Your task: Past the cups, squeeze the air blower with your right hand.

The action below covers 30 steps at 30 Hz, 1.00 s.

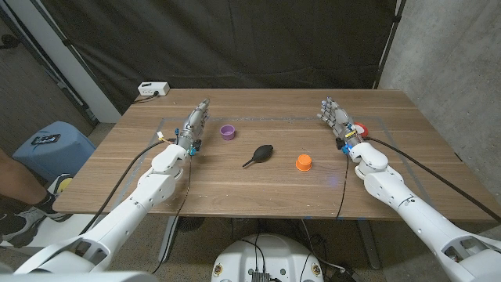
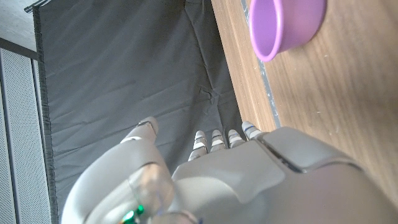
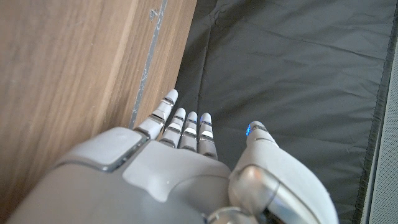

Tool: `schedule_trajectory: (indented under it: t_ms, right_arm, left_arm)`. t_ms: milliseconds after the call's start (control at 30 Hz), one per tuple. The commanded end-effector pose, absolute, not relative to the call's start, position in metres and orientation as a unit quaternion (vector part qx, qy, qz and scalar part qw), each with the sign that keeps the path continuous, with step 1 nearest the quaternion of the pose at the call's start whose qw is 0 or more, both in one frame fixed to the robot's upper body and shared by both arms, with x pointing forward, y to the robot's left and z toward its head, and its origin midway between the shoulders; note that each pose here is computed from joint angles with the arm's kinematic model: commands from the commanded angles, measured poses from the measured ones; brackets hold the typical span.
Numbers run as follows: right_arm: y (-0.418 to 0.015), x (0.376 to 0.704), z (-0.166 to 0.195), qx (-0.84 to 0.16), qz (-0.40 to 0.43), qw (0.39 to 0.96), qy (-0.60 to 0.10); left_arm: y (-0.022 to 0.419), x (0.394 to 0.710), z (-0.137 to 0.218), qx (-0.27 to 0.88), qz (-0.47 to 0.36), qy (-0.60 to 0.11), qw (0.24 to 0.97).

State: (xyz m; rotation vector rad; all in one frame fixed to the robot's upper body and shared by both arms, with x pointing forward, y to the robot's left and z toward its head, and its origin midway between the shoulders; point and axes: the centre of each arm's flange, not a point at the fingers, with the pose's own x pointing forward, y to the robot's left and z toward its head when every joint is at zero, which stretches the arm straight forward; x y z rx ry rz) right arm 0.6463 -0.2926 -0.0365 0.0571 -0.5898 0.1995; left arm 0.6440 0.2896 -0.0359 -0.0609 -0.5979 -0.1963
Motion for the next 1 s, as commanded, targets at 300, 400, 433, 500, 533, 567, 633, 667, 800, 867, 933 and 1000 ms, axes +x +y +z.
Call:
schedule_trajectory:
  t_ms: [300,400,433,500,533,567,633,667,800,867,933,1000]
  right_arm:
    - [-0.288,0.641,-0.038,0.03,0.104,0.949,-0.297]
    - [-0.287,0.64,-0.037,0.028,0.105,0.948,-0.298]
    - [-0.286,0.64,-0.036,0.026,0.105,0.948,-0.298]
    - [-0.285,0.639,-0.036,0.022,0.104,0.948,-0.299]
    - [-0.285,0.639,-0.035,0.02,0.105,0.948,-0.299]
    - [-0.285,0.639,-0.035,0.018,0.105,0.948,-0.3]
    - [-0.285,0.639,-0.034,0.015,0.106,0.948,-0.301]
    - [-0.285,0.639,-0.034,0.015,0.108,0.947,-0.302]
    - [-0.284,0.639,-0.033,0.007,0.111,0.947,-0.302]
    - [-0.283,0.638,-0.031,0.003,0.113,0.946,-0.304]
    - [-0.283,0.638,-0.03,-0.002,0.114,0.945,-0.306]
    - [-0.282,0.637,-0.027,-0.008,0.116,0.945,-0.307]
  left_arm:
    - [0.288,0.635,-0.042,-0.037,-0.094,-0.299,0.949]
    - [0.288,0.635,-0.041,-0.037,-0.095,-0.3,0.949]
    - [0.288,0.635,-0.04,-0.037,-0.096,-0.3,0.948]
    - [0.288,0.634,-0.04,-0.036,-0.096,-0.301,0.948]
    - [0.288,0.634,-0.039,-0.036,-0.096,-0.302,0.948]
    - [0.288,0.634,-0.039,-0.036,-0.097,-0.303,0.948]
    - [0.288,0.634,-0.038,-0.034,-0.097,-0.303,0.947]
    - [0.288,0.634,-0.037,-0.034,-0.097,-0.304,0.947]
    - [0.287,0.633,-0.037,-0.035,-0.094,-0.307,0.947]
    - [0.286,0.633,-0.037,-0.034,-0.094,-0.307,0.947]
    - [0.286,0.633,-0.037,-0.034,-0.094,-0.306,0.947]
    - [0.285,0.633,-0.037,-0.034,-0.094,-0.306,0.947]
